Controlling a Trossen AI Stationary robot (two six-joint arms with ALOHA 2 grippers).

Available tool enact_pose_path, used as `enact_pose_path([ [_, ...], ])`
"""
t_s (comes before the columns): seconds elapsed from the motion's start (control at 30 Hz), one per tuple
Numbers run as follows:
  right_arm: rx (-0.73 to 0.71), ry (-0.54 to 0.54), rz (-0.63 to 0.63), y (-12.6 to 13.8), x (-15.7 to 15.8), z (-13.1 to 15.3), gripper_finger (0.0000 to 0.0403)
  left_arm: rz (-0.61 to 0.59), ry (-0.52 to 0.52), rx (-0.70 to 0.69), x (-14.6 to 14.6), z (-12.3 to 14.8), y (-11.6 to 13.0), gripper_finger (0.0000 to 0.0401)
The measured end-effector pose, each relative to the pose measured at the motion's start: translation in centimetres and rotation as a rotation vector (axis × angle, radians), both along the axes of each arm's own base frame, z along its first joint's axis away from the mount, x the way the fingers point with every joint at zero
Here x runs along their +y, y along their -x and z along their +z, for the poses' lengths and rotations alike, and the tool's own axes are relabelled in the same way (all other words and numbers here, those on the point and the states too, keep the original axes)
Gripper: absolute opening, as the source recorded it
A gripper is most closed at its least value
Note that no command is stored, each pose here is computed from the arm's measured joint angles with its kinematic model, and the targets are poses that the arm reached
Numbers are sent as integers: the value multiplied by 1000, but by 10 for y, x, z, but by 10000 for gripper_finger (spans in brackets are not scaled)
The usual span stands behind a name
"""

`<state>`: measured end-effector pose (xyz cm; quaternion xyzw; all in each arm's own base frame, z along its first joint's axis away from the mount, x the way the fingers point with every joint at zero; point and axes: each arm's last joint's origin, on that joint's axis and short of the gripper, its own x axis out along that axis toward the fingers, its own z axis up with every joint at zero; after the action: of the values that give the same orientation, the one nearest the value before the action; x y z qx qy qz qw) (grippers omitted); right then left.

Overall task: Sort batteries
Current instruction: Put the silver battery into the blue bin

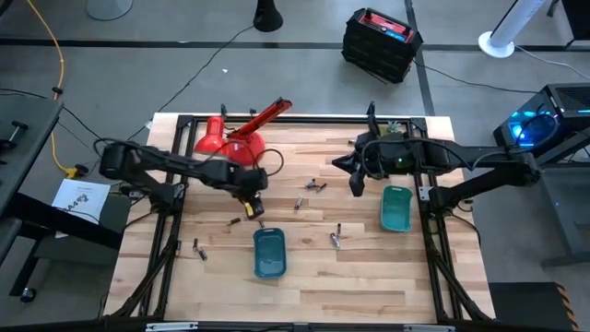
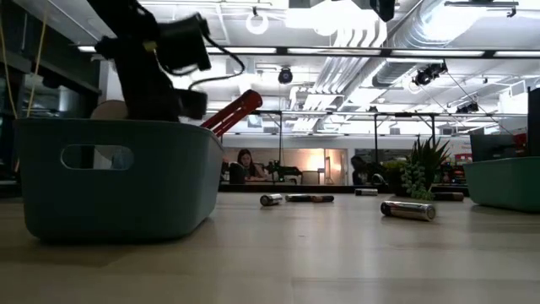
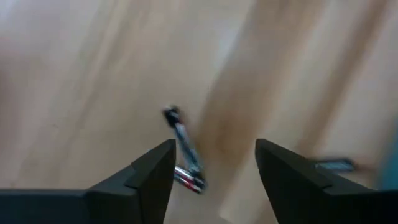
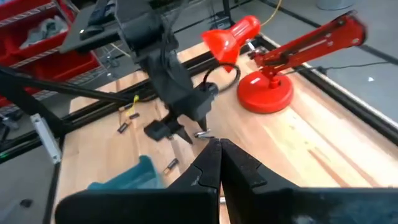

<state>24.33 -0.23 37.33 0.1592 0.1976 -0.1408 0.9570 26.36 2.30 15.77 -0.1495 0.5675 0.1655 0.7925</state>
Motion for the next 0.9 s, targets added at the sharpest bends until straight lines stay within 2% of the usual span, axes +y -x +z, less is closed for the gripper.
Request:
enact_pose_path([
  [0.17,-2,8,-33,0,-5,0,1,43,-95,62,8,-13,-11,218],
  [0.33,-7,8,-37,0,-5,1,1,42,-133,97,13,-20,-16,212],
  [0.43,-8,1,-40,0,-5,1,1,39,-123,129,15,-25,-16,211],
  [0.57,-8,-1,-41,0,-5,0,1,39,-58,158,15,-33,-17,204],
  [0.67,-8,0,-40,0,-5,1,1,18,-37,158,14,-36,-18,163],
  [0.8,-8,1,-39,0,-5,1,1,5,0,112,13,-30,-19,40],
  [0.83,-8,1,-39,0,-5,1,1,4,7,90,14,-26,-19,24],
  [0.9,-8,0,-37,0,-5,1,1,1,20,62,16,-17,-18,22],
])
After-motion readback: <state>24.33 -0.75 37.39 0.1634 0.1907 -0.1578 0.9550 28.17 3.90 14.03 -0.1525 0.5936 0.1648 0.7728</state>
